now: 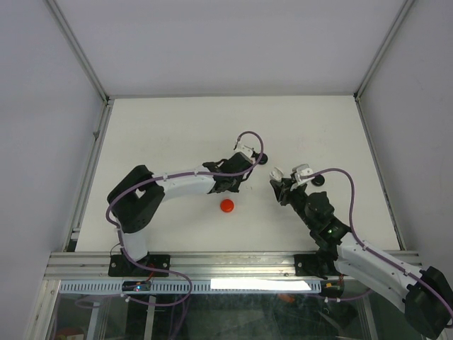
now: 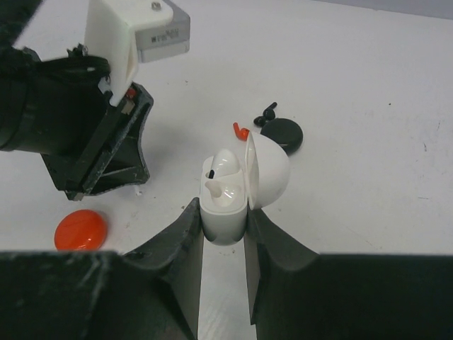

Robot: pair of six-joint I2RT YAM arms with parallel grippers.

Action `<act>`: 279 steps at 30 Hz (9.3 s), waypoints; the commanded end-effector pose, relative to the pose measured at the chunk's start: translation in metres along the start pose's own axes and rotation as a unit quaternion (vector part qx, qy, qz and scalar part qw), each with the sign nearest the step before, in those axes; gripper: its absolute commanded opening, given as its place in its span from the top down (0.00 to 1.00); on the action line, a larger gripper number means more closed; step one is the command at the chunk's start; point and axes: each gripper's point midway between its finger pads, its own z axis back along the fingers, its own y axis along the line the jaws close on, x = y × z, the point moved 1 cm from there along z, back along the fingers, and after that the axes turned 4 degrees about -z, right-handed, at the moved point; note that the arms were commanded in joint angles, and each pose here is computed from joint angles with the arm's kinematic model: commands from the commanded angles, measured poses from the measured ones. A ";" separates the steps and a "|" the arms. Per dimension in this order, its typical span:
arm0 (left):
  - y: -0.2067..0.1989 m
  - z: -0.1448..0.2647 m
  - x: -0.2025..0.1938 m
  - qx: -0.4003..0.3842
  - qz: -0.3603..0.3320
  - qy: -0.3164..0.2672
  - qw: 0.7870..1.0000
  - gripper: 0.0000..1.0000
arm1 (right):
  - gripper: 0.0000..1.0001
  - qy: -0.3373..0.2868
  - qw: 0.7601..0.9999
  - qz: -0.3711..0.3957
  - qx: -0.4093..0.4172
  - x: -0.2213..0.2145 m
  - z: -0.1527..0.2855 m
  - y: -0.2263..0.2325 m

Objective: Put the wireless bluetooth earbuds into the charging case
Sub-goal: Pick up the earbud from the center of the board, then place the earbud in the charging case, then close the charging case, then place the charging case at the center of the board.

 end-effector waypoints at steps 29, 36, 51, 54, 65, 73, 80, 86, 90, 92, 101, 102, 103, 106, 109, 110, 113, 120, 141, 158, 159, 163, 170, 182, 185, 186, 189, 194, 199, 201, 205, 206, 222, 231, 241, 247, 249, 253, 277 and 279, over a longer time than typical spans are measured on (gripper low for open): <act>0.000 0.229 0.135 -0.036 -0.220 -0.469 0.855 0.85 | 1.00 -0.083 0.968 -0.015 0.237 0.072 -0.025 0.094; -0.018 0.250 0.129 -0.070 -0.274 -0.519 0.807 0.85 | 1.00 -0.113 0.953 -0.017 0.281 0.087 -0.022 0.110; -0.031 0.256 0.120 -0.041 -0.367 -0.539 0.757 0.83 | 1.00 -0.144 0.937 -0.014 0.319 0.108 -0.019 0.124; -0.026 0.254 0.121 -0.021 -0.375 -0.534 0.758 0.83 | 1.00 -0.143 0.936 -0.015 0.320 0.108 -0.018 0.125; -0.028 0.249 0.116 -0.011 -0.396 -0.524 0.754 0.83 | 1.00 -0.145 0.937 -0.017 0.319 0.109 -0.017 0.124; -0.033 0.241 0.114 -0.010 -0.406 -0.515 0.755 0.83 | 1.00 -0.146 0.935 -0.018 0.321 0.110 -0.015 0.125; -0.031 0.234 0.113 0.005 -0.415 -0.504 0.758 0.83 | 1.00 -0.148 0.934 -0.017 0.324 0.113 -0.013 0.125; -0.034 0.235 0.108 0.002 -0.426 -0.501 0.753 0.83 | 1.00 -0.149 0.935 -0.017 0.322 0.113 -0.013 0.125; -0.037 0.239 0.105 -0.011 -0.429 -0.503 0.750 0.83 | 1.00 -0.149 0.936 -0.016 0.320 0.113 -0.014 0.124; -0.038 0.241 0.103 -0.019 -0.429 -0.504 0.749 0.82 | 1.00 -0.150 0.936 -0.016 0.318 0.113 -0.014 0.124; -0.037 0.244 0.095 -0.032 -0.433 -0.494 0.753 0.81 | 1.00 -0.150 0.937 -0.016 0.315 0.113 -0.015 0.123; -0.037 0.244 0.096 -0.030 -0.433 -0.493 0.754 0.81 | 1.00 -0.150 0.937 -0.016 0.315 0.113 -0.015 0.123; -0.036 0.243 0.096 -0.027 -0.435 -0.491 0.754 0.81 | 1.00 -0.150 0.937 -0.016 0.315 0.113 -0.014 0.123; -0.034 0.243 0.096 -0.020 -0.439 -0.487 0.755 0.81 | 1.00 -0.149 0.937 -0.017 0.315 0.113 -0.015 0.123; -0.032 0.242 0.097 -0.012 -0.442 -0.483 0.756 0.82 | 1.00 -0.149 0.937 -0.017 0.314 0.112 -0.014 0.122; -0.031 0.241 0.097 -0.010 -0.444 -0.481 0.756 0.82 | 1.00 -0.150 0.937 -0.017 0.314 0.113 -0.015 0.122; -0.033 0.240 0.097 -0.013 -0.448 -0.478 0.755 0.81 | 1.00 -0.149 0.937 -0.017 0.314 0.113 -0.015 0.122; -0.039 0.237 0.092 -0.027 -0.459 -0.471 0.753 0.79 | 1.00 -0.149 0.938 -0.016 0.313 0.113 -0.015 0.122; -0.042 0.246 0.095 -0.056 -0.423 -0.473 0.771 0.58 | 1.00 -0.144 0.941 -0.018 0.305 0.107 -0.018 0.119; -0.004 0.261 0.114 -0.043 -0.082 -0.443 0.892 0.44 | 1.00 -0.142 0.950 -0.023 0.278 0.101 -0.025 0.111; -0.002 0.261 0.114 -0.041 -0.069 -0.441 0.894 0.44 | 1.00 -0.142 0.950 -0.023 0.278 0.101 -0.025 0.110; 0.007 0.259 0.114 -0.022 -0.033 -0.436 0.899 0.43 | 1.00 -0.142 0.950 -0.023 0.276 0.101 -0.025 0.110; 0.016 0.250 0.112 0.002 -0.010 -0.422 0.907 0.40 | 1.00 -0.141 0.950 -0.024 0.279 0.100 -0.025 0.111; 0.012 0.237 0.116 -0.018 -0.017 -0.409 0.912 0.37 | 1.00 -0.144 0.947 -0.024 0.285 0.103 -0.022 0.113; 0.007 0.238 0.116 -0.033 -0.022 -0.409 0.912 0.36 | 1.00 -0.144 0.947 -0.024 0.284 0.104 -0.022 0.113; 0.004 0.238 0.116 -0.041 -0.025 -0.410 0.911 0.36 | 1.00 -0.144 0.947 -0.024 0.285 0.104 -0.022 0.113; -0.004 0.242 0.117 -0.068 -0.033 -0.413 0.908 0.34 | 1.00 -0.143 0.948 -0.024 0.285 0.103 -0.023 0.113; -0.009 0.247 0.119 -0.083 -0.039 -0.416 0.905 0.32 | 1.00 -0.142 0.947 -0.023 0.286 0.103 -0.023 0.113; -0.008 0.242 0.124 -0.069 -0.038 -0.414 0.907 0.30 | 1.00 -0.140 0.947 -0.022 0.290 0.103 -0.024 0.115; -0.009 0.242 0.127 -0.065 -0.035 -0.414 0.907 0.29 | 1.00 -0.140 0.946 -0.023 0.291 0.104 -0.023 0.115; -0.002 0.246 0.131 -0.067 -0.016 -0.418 0.906 0.27 | 1.00 -0.136 0.946 -0.024 0.293 0.101 -0.022 0.115; 0.001 0.247 0.132 -0.073 -0.008 -0.418 0.905 0.26 | 1.00 -0.134 0.946 -0.024 0.293 0.100 -0.022 0.115; 0.024 0.240 0.122 -0.313 0.101 -0.335 0.883 0.16 | 1.00 -0.119 0.931 -0.050 0.343 0.100 -0.019 0.129; 0.010 0.233 0.108 -0.448 0.114 -0.282 0.840 0.18 | 1.00 -0.119 0.920 -0.056 0.369 0.104 -0.016 0.138; -0.006 0.236 0.101 -0.516 0.091 -0.259 0.811 0.22 | 1.00 -0.114 0.911 -0.068 0.391 0.107 -0.018 0.146; -0.013 0.246 0.097 -0.549 0.068 -0.258 0.792 0.29 | 1.00 -0.107 0.910 -0.077 0.394 0.104 -0.020 0.147; -0.013 0.249 0.096 -0.556 0.061 -0.261 0.787 0.31 | 1.00 -0.105 0.910 -0.078 0.394 0.103 -0.021 0.146; -0.014 0.257 0.096 -0.563 0.050 -0.271 0.779 0.35 | 1.00 -0.098 0.911 -0.083 0.391 0.099 -0.021 0.144; 0.092 0.192 0.097 -0.175 0.178 -0.305 0.919 0.12 | 1.00 0.109 0.965 -0.172 0.167 0.023 -0.037 0.054; 0.106 0.186 0.091 -0.134 0.185 -0.294 0.928 0.08 | 1.00 0.140 0.963 -0.197 0.122 0.008 -0.035 0.036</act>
